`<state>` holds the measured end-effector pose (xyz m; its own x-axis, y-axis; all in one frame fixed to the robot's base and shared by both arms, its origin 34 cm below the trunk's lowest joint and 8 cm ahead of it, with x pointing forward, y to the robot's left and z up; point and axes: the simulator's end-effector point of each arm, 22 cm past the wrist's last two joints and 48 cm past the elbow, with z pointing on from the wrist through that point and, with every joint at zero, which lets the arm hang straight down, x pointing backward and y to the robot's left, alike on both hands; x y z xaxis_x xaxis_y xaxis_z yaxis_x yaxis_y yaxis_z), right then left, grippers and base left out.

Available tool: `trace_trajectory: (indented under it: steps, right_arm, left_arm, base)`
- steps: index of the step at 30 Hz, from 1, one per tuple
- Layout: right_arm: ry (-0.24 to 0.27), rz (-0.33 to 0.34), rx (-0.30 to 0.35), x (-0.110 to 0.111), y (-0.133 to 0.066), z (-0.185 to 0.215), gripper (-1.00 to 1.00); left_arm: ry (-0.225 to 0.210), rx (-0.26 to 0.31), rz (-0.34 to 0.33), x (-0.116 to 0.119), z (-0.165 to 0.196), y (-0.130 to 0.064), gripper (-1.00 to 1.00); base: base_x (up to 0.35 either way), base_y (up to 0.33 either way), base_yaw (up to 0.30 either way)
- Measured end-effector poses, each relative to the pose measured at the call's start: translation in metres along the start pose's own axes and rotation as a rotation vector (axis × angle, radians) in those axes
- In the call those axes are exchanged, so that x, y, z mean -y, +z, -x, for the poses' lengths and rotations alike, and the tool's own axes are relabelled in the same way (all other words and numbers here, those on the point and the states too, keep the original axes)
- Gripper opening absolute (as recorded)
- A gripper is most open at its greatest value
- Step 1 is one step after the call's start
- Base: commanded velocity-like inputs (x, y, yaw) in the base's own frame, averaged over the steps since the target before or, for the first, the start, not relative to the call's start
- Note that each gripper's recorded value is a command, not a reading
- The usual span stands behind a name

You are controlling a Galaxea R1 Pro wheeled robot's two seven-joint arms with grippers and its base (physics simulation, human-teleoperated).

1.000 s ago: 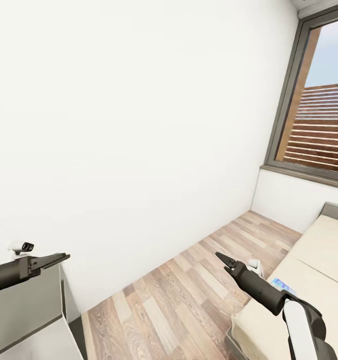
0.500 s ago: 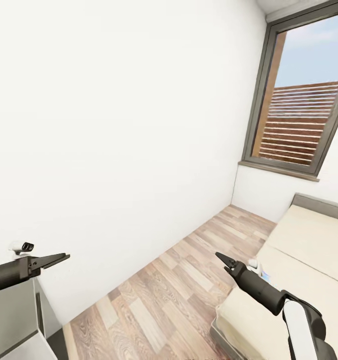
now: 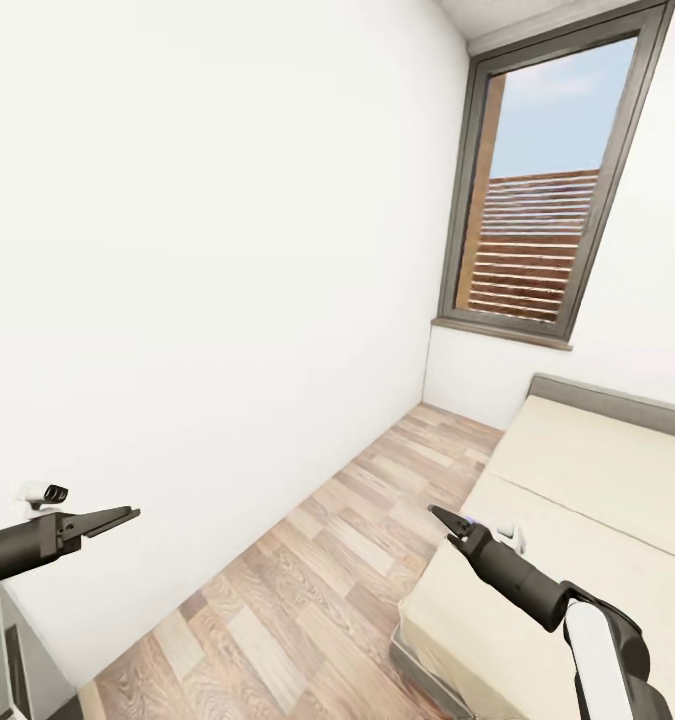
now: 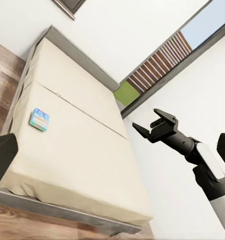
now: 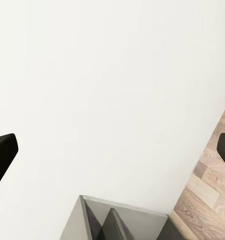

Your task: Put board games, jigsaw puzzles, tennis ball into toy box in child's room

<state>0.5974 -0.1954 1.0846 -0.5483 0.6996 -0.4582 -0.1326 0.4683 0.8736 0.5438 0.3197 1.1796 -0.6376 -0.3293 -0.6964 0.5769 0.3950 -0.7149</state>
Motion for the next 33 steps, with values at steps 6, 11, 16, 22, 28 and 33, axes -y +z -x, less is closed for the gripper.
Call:
trace_trajectory:
  steps: [6,11,16,22,28,33]
  right_arm:
    - [0.0,0.0,0.0,0.0001,-0.0001,0.0,1.0]
    - [0.0,0.0,0.0,-0.0001,-0.0002,0.0,1.0]
    - [0.0,0.0,0.001,0.0,-0.0003,0.0001,1.0]
    - [-0.001,0.001,0.001,-0.0004,-0.0004,0.0004,1.0]
    - [-0.002,0.001,0.002,-0.001,-0.0007,0.0008,1.0]
    - [-0.003,0.002,0.003,-0.0018,-0.001,0.0011,1.0]
  left_arm:
    - [0.0,0.0,0.0,-0.0001,-0.0002,0.0,1.0]
    - [0.0,0.0,0.0,0.0001,0.0,-0.0003,1.0]
    - [0.0,0.0,0.0,0.0002,-0.0003,0.0001,1.0]
    - [0.001,0.001,-0.001,0.0006,0.0003,-0.0001,1.0]
    - [0.002,0.002,-0.001,0.0014,0.0005,-0.0004,1.0]
    - [0.004,0.003,-0.002,0.0022,0.0009,-0.0006,1.0]
  base:
    - [0.0,0.031,-0.279]
    - [0.038,0.096,-0.279]
    - [0.092,0.068,-0.28]
    - [0.033,0.014,-0.28]
    - [0.005,0.002,-0.28]
    - [0.006,0.0,-0.28]
